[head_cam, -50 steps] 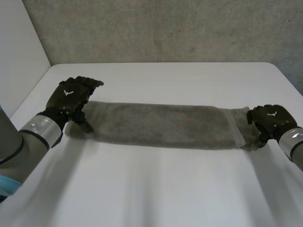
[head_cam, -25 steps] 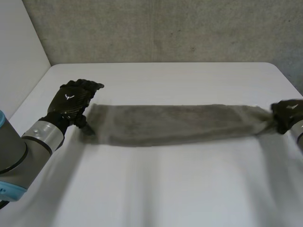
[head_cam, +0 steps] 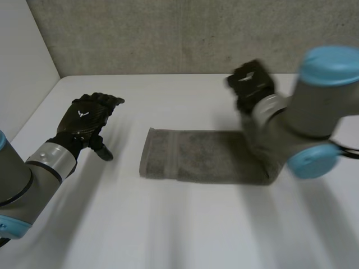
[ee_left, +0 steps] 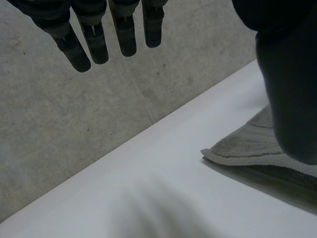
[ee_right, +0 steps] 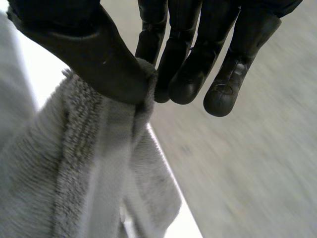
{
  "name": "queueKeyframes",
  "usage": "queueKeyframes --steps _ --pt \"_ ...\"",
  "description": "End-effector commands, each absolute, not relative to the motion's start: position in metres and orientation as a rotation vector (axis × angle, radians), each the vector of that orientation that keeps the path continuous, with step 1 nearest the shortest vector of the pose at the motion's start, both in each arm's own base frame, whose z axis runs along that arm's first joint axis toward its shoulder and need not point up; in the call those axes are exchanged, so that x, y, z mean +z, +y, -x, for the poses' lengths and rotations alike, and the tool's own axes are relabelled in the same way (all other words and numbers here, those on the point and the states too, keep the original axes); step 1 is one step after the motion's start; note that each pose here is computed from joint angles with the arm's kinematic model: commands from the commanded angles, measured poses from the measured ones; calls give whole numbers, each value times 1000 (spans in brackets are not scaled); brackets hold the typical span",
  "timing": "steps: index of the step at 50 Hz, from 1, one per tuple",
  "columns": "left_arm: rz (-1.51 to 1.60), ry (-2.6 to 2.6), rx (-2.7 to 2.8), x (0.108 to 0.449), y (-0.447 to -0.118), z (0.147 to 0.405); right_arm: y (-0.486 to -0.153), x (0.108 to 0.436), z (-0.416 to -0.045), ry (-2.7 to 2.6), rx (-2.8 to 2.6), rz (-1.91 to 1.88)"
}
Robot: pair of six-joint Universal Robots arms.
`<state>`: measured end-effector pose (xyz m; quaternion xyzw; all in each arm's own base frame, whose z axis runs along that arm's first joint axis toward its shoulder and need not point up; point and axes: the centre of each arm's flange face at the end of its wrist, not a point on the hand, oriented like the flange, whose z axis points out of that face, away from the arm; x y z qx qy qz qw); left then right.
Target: Fold the towel.
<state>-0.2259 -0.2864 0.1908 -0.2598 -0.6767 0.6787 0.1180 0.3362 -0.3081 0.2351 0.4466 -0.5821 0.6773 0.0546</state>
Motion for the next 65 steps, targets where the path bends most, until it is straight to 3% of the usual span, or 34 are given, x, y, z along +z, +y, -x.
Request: queueKeyframes --steps 1,3,9,17,22,25,35,41,46,57,65 --pt "761 -1978 1985 191 -286 226 -235 176 -415 -1684 2051 -1773" --pt "760 -1978 1987 191 -286 226 -218 161 -428 -1651 2062 -1900" --pt "764 -1970 1990 192 -287 227 -209 158 -434 -1618 2106 -1982" --pt "771 -1938 2005 199 -288 232 -221 208 -419 -1686 2234 -1745" --pt "836 -1845 1987 208 -275 258 -242 250 -377 -1834 2282 -1507" --pt "855 -1829 1969 208 -270 265 -243 251 -364 -1882 2237 -1490" --pt "995 -1738 1803 200 -238 321 -251 205 -301 -2169 1881 -1423" --pt "1029 -1774 1727 184 -240 340 -257 187 -282 -2236 1798 -1369" --pt "1048 -1847 1653 163 -253 359 -252 168 -273 -2266 1753 -1358" --pt "994 -1922 1715 152 -297 381 -247 147 -264 -2275 1742 -1334" --pt "1024 -1978 1640 134 -302 395 -246 144 -265 -2258 1766 -1332"
